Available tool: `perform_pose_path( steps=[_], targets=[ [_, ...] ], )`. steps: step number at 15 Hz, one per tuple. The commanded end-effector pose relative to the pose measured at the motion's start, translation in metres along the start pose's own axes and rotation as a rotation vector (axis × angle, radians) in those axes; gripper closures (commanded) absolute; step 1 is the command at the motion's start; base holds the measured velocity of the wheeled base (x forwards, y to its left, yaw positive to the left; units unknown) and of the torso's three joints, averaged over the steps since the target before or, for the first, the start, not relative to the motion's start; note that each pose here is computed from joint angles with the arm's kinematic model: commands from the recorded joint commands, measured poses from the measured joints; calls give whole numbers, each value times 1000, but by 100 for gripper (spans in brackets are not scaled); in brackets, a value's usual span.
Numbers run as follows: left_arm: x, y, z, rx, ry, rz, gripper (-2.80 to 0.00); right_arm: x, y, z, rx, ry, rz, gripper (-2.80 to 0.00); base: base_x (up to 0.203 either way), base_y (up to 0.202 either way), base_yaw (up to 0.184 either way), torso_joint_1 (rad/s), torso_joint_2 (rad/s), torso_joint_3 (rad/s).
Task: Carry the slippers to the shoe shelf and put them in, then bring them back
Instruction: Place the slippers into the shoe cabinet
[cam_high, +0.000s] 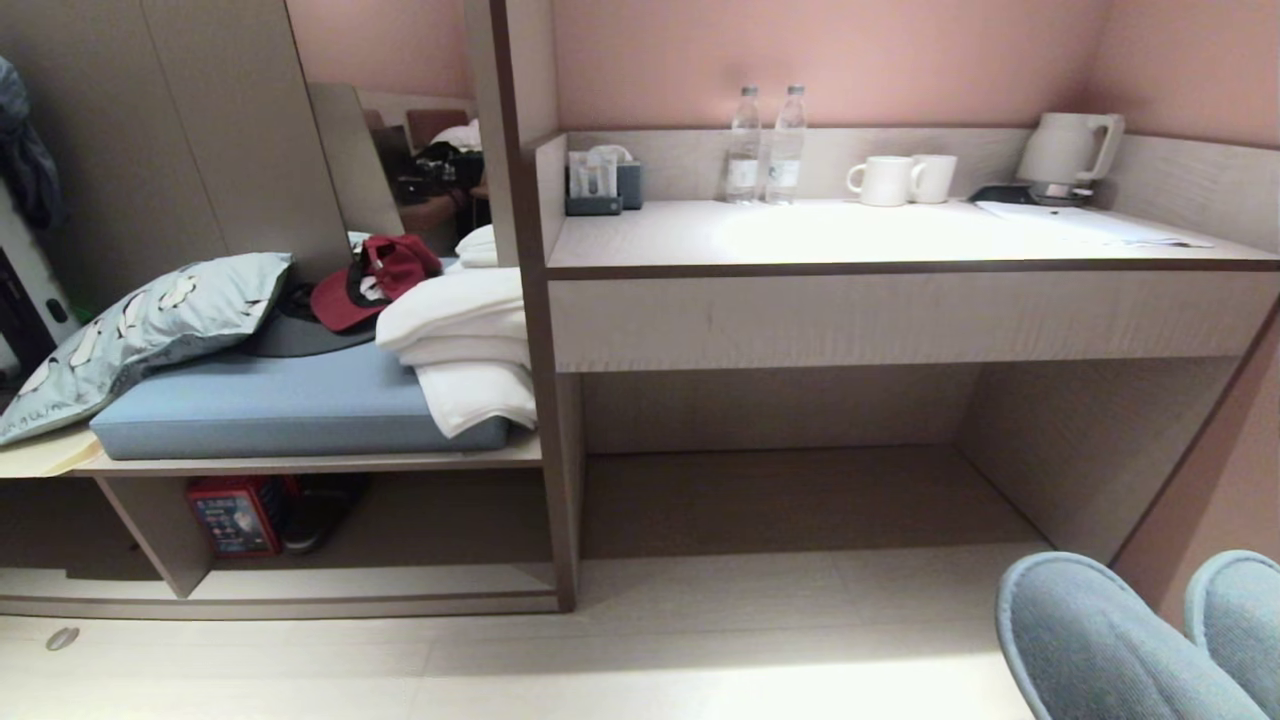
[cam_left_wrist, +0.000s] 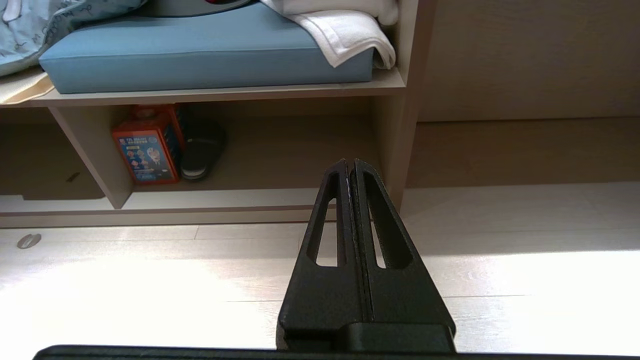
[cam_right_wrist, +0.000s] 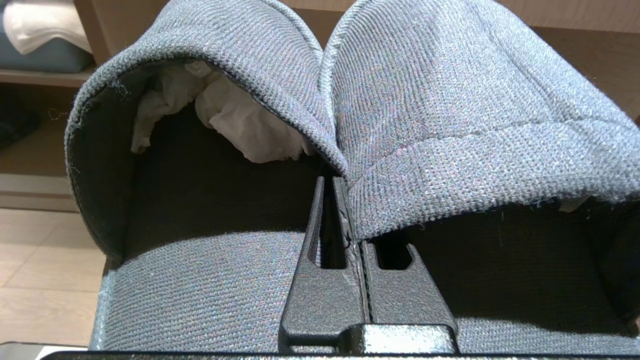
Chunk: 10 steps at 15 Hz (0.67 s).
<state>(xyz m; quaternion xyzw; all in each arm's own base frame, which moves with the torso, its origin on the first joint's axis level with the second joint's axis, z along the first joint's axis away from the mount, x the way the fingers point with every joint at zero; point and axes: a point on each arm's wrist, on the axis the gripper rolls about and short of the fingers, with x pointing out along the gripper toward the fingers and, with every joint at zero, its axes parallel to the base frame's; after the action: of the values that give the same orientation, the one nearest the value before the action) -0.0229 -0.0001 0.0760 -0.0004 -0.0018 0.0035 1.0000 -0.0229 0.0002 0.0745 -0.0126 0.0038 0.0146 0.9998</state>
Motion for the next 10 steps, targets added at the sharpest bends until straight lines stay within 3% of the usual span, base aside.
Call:
perform_pose_path(
  steps=[1,3,10],
  targets=[
    [0,0,0,1,1,1,0,0,0,0,-1,1,2,0,9,48,-10,-2,2,2],
    [0,0,0,-1,0,1,0,0,0,0,0,2,2,0,3,113,-2,4,2,1],
    [0,0,0,0,1,1,0,0,0,0,0,3,0,0,0,199,-2,3,3,2]
  ],
)
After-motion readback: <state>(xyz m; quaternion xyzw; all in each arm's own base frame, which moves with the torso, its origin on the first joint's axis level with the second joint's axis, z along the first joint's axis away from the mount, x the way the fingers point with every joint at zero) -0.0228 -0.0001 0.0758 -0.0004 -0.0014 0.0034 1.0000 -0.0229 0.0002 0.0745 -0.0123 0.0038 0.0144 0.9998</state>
